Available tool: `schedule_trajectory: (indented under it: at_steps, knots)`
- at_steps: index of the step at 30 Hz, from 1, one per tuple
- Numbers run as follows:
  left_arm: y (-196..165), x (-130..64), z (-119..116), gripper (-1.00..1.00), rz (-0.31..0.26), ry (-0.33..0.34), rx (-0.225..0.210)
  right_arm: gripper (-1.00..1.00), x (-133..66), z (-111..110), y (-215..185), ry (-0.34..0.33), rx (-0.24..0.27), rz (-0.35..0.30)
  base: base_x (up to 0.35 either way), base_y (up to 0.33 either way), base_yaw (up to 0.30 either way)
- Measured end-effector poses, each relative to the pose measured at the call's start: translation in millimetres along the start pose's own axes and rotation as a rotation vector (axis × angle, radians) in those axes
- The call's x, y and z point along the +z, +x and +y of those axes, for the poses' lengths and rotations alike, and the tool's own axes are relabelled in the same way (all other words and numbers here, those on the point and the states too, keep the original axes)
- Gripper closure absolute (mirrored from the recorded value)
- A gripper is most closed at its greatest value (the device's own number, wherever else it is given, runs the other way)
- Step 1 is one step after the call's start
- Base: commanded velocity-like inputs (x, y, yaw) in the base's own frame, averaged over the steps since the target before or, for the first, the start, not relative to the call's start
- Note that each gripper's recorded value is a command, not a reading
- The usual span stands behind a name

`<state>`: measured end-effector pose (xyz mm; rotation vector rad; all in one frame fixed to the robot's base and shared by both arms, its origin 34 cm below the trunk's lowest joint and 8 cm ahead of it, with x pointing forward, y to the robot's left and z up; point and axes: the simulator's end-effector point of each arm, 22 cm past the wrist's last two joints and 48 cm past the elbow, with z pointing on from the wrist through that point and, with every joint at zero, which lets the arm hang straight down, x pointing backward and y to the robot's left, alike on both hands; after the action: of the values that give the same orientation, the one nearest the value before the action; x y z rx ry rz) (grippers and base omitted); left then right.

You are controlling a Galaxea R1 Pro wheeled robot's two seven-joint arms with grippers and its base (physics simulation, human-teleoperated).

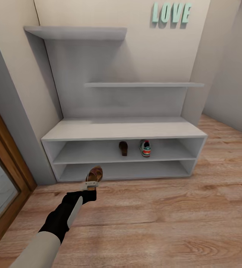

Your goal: Pick up the two gym shoes and the two sandals from the corridor floor and place them onto the hallstand (shoe rack) in the corridor, making sure they are on the rack and not on the floor. Arrange them so the two gym shoes are next to each other and the two sandals are next to each other.

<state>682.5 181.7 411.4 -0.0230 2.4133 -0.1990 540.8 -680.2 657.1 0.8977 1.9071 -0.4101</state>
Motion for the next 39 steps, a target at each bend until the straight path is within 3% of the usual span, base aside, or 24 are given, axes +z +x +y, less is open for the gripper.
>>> schedule_trajectory:
  at_steps: [9,26,39]
  knots:
    - [0.2,0.1,-0.3,1.00,0.000,0.000,0.001,1.00,0.4,0.7,0.8,-0.001,-0.002,0.002,0.211,-0.213,0.000]
    - [0.2,0.1,0.0,1.00,0.001,0.000,0.001,1.00,-0.1,0.0,-0.2,0.003,-0.003,-0.001,0.129,-0.008,0.000]
    - [1.0,0.2,0.0,1.00,0.003,-0.001,0.001,1.00,-0.6,-0.3,-0.8,0.004,-0.002,-0.002,0.299,-0.072,0.000]
